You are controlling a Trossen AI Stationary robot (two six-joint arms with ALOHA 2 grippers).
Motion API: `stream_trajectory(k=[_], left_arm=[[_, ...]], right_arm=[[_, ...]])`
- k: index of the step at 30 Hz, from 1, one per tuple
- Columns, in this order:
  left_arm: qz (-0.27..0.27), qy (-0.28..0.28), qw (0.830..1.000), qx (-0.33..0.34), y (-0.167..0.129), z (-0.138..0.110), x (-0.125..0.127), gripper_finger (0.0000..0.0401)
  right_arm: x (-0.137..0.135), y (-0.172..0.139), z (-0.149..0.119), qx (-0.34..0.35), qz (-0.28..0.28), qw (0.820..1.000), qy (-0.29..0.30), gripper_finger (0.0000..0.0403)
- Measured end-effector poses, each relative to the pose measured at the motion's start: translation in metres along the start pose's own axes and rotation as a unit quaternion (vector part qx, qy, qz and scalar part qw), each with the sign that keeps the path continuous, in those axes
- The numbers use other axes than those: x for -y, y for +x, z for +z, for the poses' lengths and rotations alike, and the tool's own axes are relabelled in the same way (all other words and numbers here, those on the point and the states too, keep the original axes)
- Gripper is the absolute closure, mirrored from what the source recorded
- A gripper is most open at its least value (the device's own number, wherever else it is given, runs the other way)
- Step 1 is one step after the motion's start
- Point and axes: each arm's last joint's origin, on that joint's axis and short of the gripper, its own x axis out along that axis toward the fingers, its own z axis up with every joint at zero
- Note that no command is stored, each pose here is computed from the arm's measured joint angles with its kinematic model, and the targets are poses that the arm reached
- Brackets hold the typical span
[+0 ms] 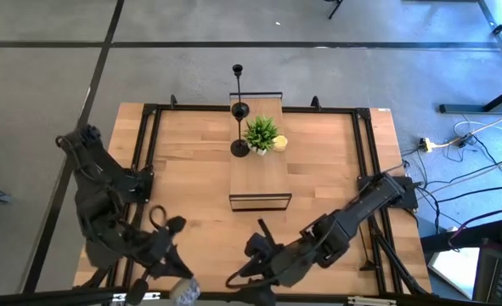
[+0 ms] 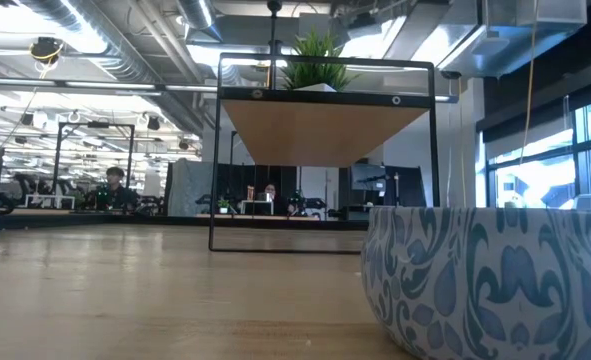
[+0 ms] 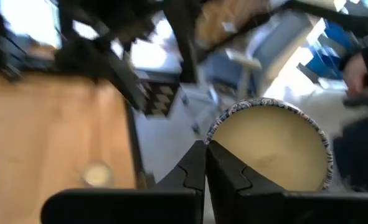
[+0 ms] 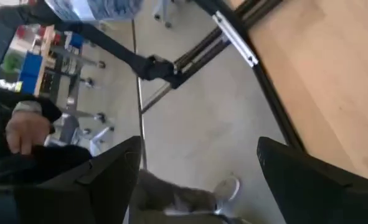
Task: Pick & Place candle stick holders
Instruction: Put the top blue scented candle on the shelf
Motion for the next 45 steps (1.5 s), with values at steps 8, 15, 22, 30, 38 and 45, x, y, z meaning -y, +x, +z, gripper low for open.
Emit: stream_trajectory(k=[8, 15, 22, 30, 38, 45], left_arm=[[-0.041, 0.004, 0.998, -0.039, 0.013, -0.001, -0.004, 0.0400], [-0.035, 0.012, 0.999, -0.033, 0.014, 0.001, -0.006, 0.0400], [-0.024, 0.018, 0.999, -0.031, 0.016, 0.002, -0.009, 0.0400], [0.003, 0.015, 0.999, -0.038, 0.016, -0.001, -0.012, 0.0400], [-0.003, 0.009, 0.999, -0.031, 0.016, 0.001, -0.011, 0.0400], [-0.028, 0.002, 0.999, -0.022, 0.017, 0.006, -0.012, 0.0400]], right_arm=[[-0.018, -0.004, 0.038, 0.069, 0.153, 0.986, -0.015, 0.0080], [-0.002, 0.003, 0.045, 0.067, 0.100, 0.992, 0.037, 0.0080], [-0.005, 0.011, 0.050, 0.117, 0.122, 0.986, 0.003, 0.0080], [-0.007, 0.010, 0.053, 0.115, 0.146, 0.975, 0.118, 0.0081], [-0.012, 0.010, 0.042, 0.070, 0.161, 0.976, 0.130, 0.0082], [-0.006, 0.016, 0.035, 0.079, 0.114, 0.986, 0.098, 0.0065]])
